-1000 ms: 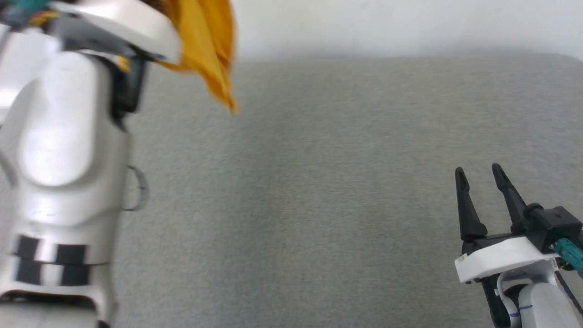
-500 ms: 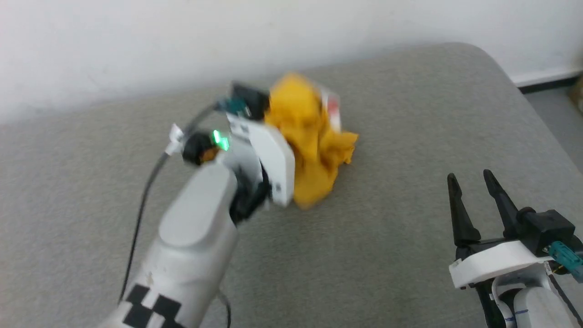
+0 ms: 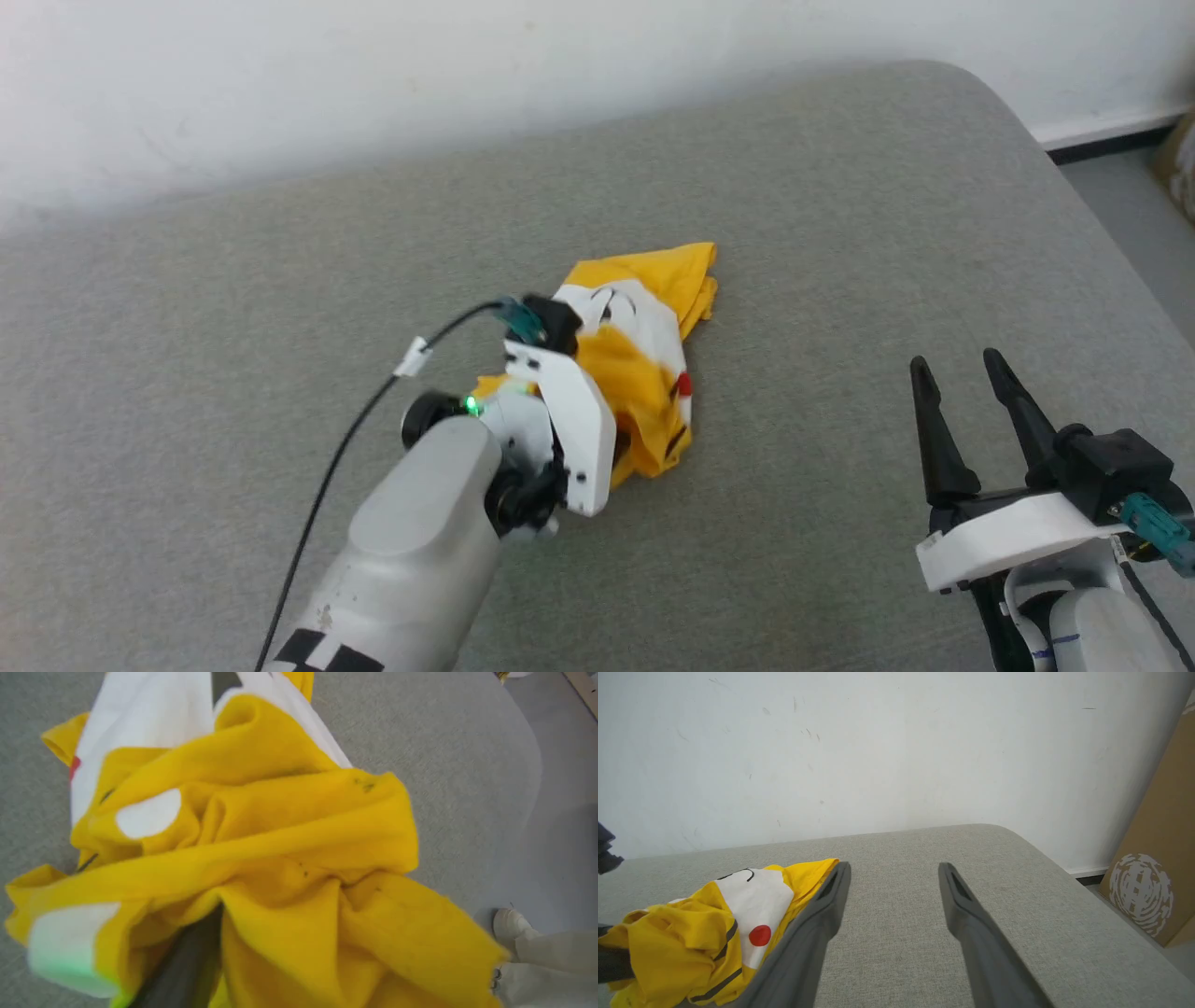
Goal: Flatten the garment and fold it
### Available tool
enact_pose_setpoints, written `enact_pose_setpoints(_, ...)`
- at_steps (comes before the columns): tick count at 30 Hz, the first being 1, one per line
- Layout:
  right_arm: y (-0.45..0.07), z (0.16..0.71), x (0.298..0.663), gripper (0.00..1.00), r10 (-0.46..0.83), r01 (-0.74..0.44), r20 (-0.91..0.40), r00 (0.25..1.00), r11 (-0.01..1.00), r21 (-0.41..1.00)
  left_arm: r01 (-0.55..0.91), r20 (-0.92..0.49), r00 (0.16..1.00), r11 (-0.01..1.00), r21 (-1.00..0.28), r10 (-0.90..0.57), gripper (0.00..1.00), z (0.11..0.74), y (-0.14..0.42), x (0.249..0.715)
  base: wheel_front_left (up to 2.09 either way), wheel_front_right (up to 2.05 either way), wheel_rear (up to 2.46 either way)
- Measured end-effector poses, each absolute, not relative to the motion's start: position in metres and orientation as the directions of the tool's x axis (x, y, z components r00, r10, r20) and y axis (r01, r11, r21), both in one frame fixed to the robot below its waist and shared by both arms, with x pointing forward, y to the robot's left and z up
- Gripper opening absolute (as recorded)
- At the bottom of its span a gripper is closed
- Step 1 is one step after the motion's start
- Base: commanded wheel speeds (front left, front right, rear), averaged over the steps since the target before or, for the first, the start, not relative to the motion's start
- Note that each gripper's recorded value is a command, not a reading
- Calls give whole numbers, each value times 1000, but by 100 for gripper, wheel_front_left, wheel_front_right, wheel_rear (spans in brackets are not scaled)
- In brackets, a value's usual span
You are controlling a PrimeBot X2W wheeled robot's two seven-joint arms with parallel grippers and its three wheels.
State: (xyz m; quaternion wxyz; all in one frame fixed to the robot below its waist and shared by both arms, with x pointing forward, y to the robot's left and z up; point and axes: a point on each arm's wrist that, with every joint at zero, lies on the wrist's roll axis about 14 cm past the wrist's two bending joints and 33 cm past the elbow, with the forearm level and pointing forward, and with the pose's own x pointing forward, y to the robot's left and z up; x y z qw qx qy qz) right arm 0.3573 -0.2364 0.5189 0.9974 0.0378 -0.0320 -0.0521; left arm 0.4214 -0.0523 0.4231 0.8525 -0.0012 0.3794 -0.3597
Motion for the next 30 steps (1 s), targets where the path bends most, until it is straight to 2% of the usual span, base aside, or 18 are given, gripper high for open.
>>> enact_pose_setpoints(4,-228,521,363,100,-79,73,68,995,994,82,584,-388,646,753,-304,-658,100,479,-49,453,0,0,0)
enact_pose_setpoints(7,-221,525,366,100,-59,52,79,995,995,85,566,-157,770,776,-280,-618,100,528,-32,473,0,0,0)
enact_pose_setpoints(11,-212,528,369,100,-29,21,87,996,996,87,491,31,867,842,-225,-497,100,562,10,481,0,0,0)
enact_pose_setpoints(14,-204,530,370,100,-6,-2,90,996,996,88,413,144,909,889,-197,-390,100,577,46,478,0,0,0)
enact_pose_setpoints(23,-184,539,373,100,55,-65,113,992,994,86,182,248,959,968,-171,-137,100,586,133,442,0,0,0)
enact_pose_setpoints(30,-168,538,378,100,103,-111,95,990,991,78,46,235,972,984,-170,-5,100,568,175,404,0,0,0)
